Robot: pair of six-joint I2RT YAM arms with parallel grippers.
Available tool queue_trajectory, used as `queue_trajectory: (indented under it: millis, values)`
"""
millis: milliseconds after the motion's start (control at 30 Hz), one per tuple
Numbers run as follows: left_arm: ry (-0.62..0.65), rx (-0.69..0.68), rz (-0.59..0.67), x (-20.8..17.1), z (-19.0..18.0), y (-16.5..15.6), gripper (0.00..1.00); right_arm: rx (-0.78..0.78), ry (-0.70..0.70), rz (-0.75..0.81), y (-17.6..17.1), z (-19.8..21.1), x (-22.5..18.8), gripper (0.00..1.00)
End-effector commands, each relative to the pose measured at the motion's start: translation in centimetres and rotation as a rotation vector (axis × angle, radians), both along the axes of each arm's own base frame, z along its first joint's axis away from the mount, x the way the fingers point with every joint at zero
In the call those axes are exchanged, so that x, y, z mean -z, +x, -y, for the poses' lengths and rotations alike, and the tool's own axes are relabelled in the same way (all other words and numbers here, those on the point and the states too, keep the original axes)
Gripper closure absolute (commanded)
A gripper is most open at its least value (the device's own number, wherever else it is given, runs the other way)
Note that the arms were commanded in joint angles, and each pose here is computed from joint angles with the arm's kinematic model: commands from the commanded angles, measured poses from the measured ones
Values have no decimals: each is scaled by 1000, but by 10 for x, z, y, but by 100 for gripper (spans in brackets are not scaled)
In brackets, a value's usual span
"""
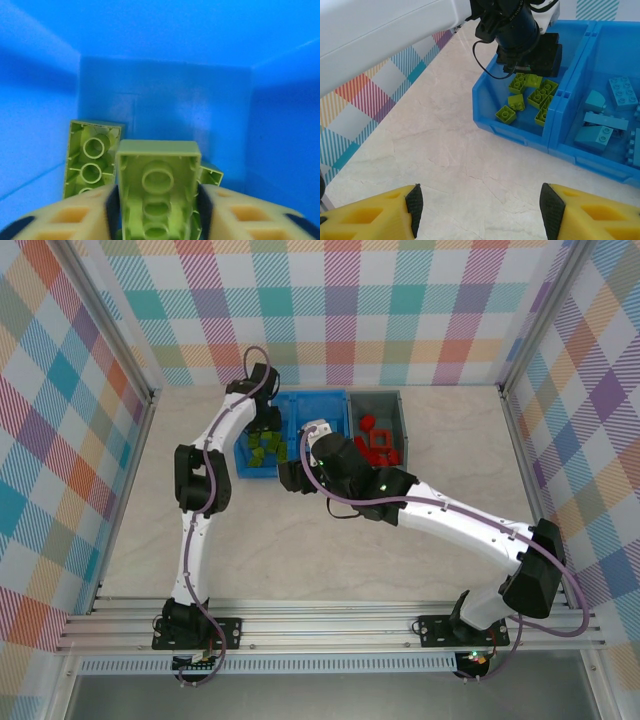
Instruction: Sort the legos into containers by color
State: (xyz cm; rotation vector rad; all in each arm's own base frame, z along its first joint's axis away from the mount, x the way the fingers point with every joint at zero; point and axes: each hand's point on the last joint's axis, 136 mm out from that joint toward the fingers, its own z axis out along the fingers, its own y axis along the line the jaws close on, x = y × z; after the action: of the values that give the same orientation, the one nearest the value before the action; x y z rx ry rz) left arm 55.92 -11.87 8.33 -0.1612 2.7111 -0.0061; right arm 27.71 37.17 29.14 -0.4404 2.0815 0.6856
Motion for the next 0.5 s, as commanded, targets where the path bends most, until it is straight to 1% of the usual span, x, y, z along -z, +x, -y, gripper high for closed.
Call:
queue_trajectory:
  millis: [0, 67, 200, 233, 300, 333, 367, 433, 467]
  values:
    - [-23, -5, 29, -20, -4, 4, 45, -3, 32, -4, -3, 3, -5, 34]
    - [-43, -7, 52, -37, -2, 1, 42, -2, 34, -6, -4, 5, -4, 33]
    - [-96, -14, 110, -82, 2, -12, 39, 11, 24, 1, -4, 15, -7, 32]
    - [-109, -20, 134, -98, 1, -19, 38, 25, 15, 5, -3, 21, -9, 29]
    - [-139, -39, 169, -123, -2, -36, 34, 87, -10, 1, 3, 42, -11, 20]
    - [-161, -44, 192, -138, -3, -47, 24, 144, -26, -12, 9, 59, -11, 5]
    - [-187, -48, 220, -151, -5, -60, 1, 208, -40, -31, 16, 80, -11, 0]
    - [-240, -69, 289, -174, -12, -87, 0, 328, -76, -51, 29, 125, -9, 0]
    - [-257, -76, 331, -184, -17, -103, 0, 398, -110, -34, 34, 151, -10, 0]
